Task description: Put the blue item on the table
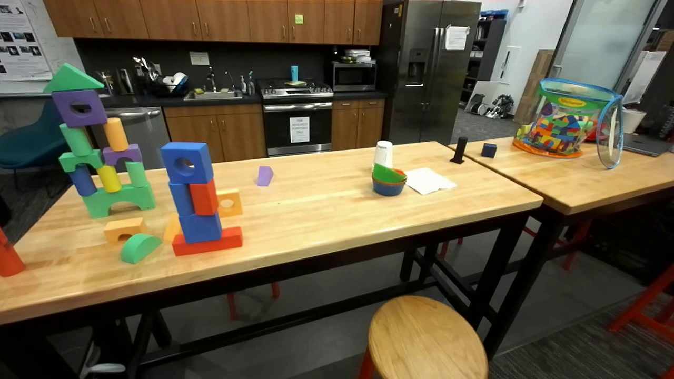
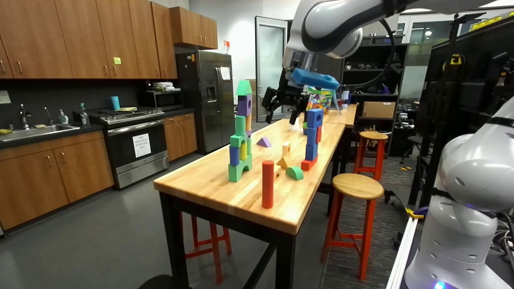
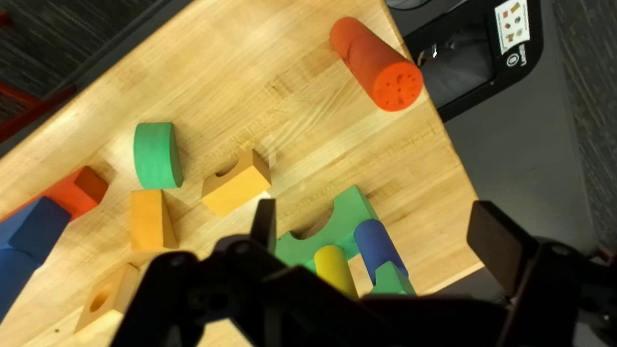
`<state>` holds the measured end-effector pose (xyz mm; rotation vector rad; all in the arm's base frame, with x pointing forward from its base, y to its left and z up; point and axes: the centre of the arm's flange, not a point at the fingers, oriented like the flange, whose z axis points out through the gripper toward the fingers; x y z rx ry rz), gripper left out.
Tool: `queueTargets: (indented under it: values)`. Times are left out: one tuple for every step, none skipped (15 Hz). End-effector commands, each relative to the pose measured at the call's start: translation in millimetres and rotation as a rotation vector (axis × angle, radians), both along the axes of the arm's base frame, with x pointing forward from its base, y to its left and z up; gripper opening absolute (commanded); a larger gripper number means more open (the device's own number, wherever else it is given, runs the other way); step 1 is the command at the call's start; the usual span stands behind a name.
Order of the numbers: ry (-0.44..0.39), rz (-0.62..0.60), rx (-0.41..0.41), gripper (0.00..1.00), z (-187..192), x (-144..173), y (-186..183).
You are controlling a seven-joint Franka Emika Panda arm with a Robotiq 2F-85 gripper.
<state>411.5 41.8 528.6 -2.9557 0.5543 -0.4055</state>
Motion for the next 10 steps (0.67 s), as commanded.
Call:
queueTargets:
  values:
    - [-0.024,-0.183,0.086,1.00,1,13,0]
    - [-0.030,-0.233,0.106,1.00,1,13,-4]
    - [-0.034,-0.282,0.127,1.00,2,13,-10]
    - [-0.027,-0.333,0.151,1.00,3,12,-18]
    - [-0.027,-0.383,0.169,1.00,3,11,-26]
    - [-0.037,-0.436,0.181,1.00,2,12,-33]
    - [-0.041,-0.486,0.193,1.00,1,10,-42]
    - [-0.048,-0.538,0.202,1.00,3,7,-50]
    - [-0.053,-0.590,0.214,1.00,5,3,-60]
    - [-0.058,-0.643,0.227,1.00,8,-2,-70]
